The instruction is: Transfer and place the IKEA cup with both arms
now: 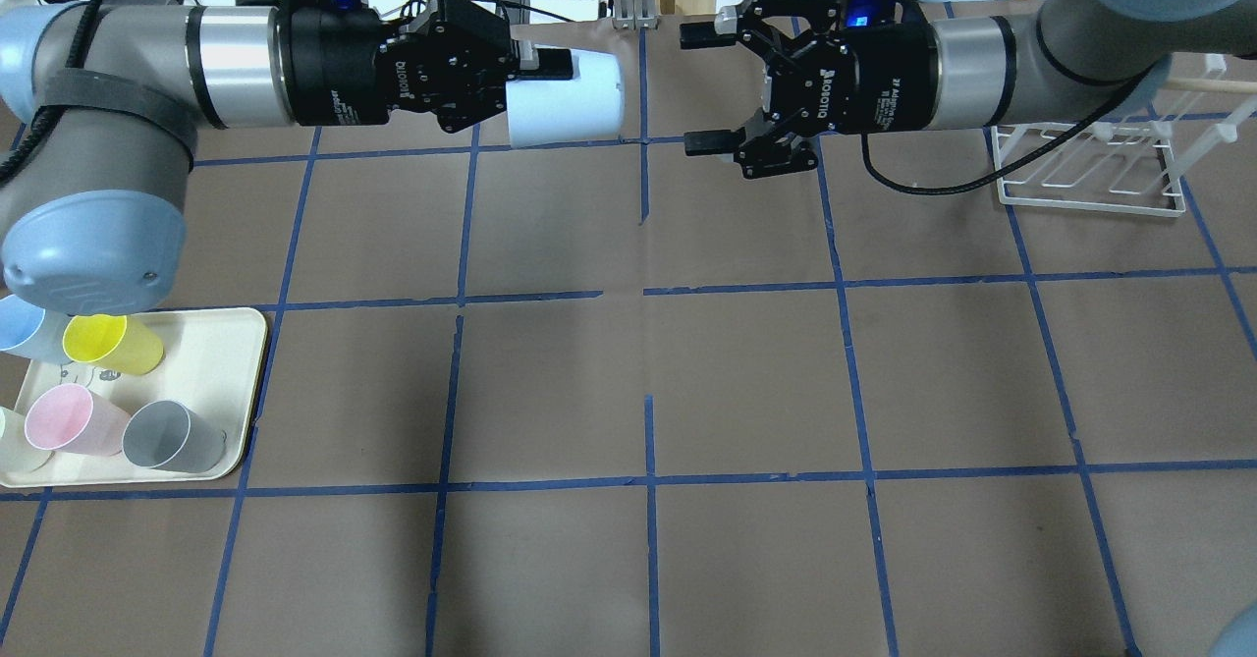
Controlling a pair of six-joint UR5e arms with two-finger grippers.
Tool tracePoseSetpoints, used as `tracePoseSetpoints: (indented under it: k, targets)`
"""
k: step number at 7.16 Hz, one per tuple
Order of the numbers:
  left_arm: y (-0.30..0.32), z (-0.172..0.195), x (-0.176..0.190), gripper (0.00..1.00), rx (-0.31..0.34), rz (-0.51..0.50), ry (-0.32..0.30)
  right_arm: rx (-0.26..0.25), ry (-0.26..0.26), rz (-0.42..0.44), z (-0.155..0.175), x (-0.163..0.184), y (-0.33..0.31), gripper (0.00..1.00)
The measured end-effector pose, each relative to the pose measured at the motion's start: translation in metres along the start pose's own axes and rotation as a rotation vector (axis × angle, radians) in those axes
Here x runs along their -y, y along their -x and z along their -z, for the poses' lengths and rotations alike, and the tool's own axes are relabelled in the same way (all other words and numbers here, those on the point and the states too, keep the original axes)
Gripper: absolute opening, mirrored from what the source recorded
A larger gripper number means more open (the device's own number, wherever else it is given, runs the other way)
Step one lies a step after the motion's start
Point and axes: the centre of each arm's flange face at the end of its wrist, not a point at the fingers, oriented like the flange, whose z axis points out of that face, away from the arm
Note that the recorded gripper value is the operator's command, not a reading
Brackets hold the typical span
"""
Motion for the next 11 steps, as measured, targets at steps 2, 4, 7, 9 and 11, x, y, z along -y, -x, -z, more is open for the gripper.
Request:
tracePoseSetpoints:
  k: [2, 4, 7, 9, 11]
  targets:
    - [0.004, 0.032, 0.018, 0.0, 0.251, 0.004, -0.059, -0.118, 0.111, 0.065, 0.046, -0.003, -0.008, 1.0]
    - [0.022, 0.05, 0.024, 0.0, 0.562, 0.013, -0.056, -0.346, 0.241, 0.215, 0.073, 0.002, -0.015, 1.0]
    - [0.077, 0.094, 0.021, 0.0, 1.074, -0.084, 0.125, -0.851, 0.331, 0.315, 0.107, -0.009, 0.005, 1.0]
    - [0.119, 0.149, 0.026, 0.0, 1.229, -0.105, 0.236, -1.131, 0.272, 0.326, 0.123, -0.027, 0.034, 1.0]
    - [0.173, 0.194, 0.036, 0.0, 1.245, -0.057, 0.284, -1.351, 0.165, 0.287, 0.121, -0.036, 0.054, 1.0]
